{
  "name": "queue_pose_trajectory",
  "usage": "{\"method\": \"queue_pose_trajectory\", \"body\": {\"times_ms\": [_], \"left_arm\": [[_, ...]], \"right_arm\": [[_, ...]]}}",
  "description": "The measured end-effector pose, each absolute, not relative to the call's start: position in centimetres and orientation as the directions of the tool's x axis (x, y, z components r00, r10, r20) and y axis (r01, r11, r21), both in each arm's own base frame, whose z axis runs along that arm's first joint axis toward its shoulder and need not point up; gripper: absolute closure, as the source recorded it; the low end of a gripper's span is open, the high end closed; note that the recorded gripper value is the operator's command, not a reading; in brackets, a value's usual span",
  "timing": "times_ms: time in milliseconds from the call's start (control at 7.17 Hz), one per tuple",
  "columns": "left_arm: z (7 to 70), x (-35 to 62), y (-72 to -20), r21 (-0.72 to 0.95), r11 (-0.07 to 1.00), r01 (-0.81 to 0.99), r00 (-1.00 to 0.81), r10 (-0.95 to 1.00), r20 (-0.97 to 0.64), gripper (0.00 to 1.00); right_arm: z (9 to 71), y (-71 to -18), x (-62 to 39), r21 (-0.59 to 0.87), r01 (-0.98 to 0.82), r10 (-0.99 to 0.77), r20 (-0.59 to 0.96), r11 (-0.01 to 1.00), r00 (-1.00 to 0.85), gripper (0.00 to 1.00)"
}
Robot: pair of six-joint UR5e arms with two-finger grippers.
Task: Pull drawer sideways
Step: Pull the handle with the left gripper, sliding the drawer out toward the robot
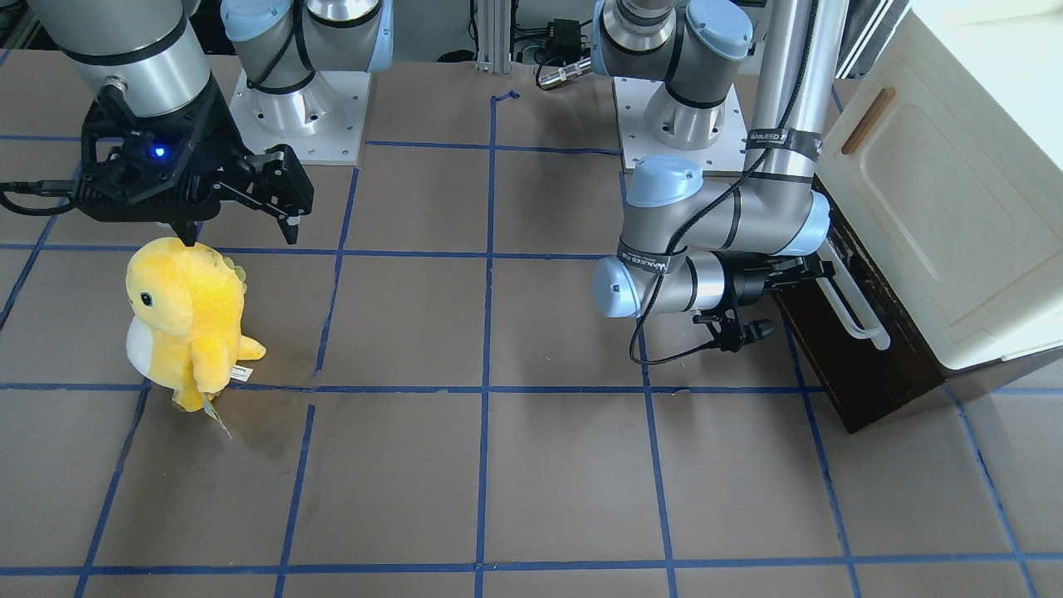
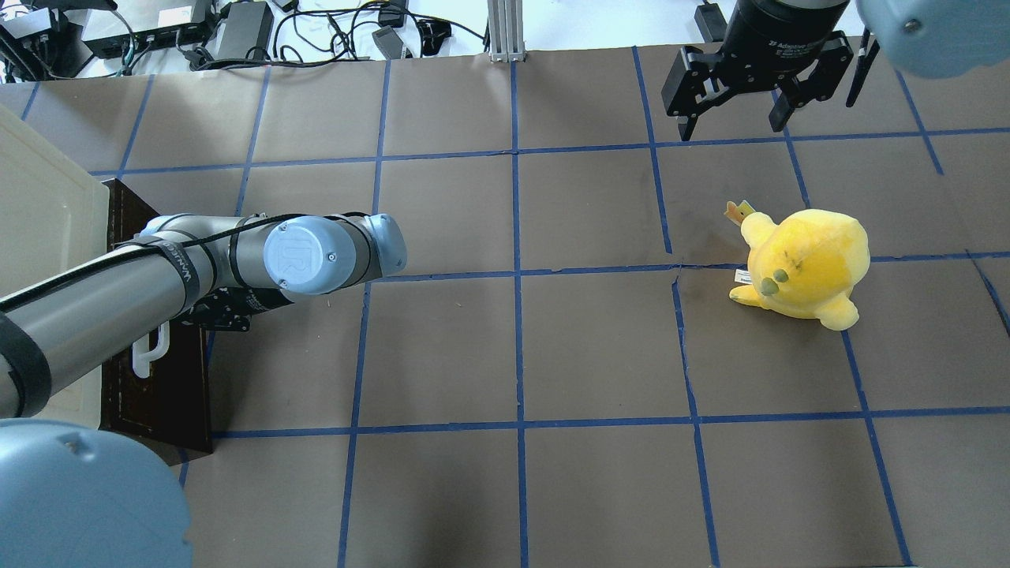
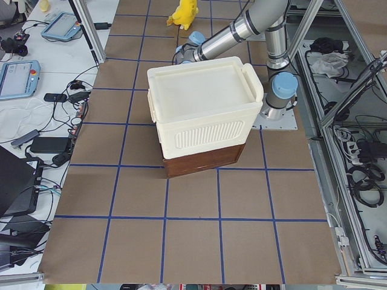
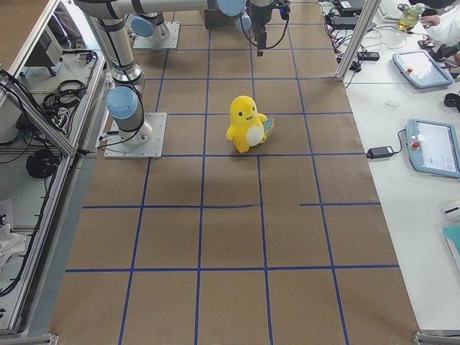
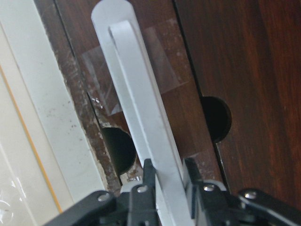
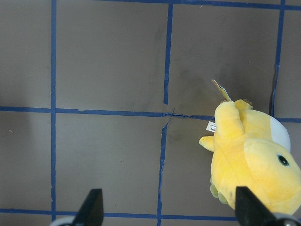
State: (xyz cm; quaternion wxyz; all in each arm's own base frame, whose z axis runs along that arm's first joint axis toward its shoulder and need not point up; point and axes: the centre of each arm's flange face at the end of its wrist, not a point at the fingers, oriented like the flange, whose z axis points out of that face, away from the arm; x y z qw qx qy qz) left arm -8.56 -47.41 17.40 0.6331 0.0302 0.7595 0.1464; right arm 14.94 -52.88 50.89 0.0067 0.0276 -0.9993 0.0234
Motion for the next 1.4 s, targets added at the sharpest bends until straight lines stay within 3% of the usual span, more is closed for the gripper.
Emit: {"method": "queue_pose_trajectory", "body": {"times_ms": [1395], "left_arm": [[17.8,-10.9,-46.9,0.267,0.96,-0.087,-0.176,0.249,-0.952,0.92]], "right_arm": [[50.9,-52.9,14.9,-0.046,-0.055,-0.055,0.015,0.997,-0.998,0.0]]}}
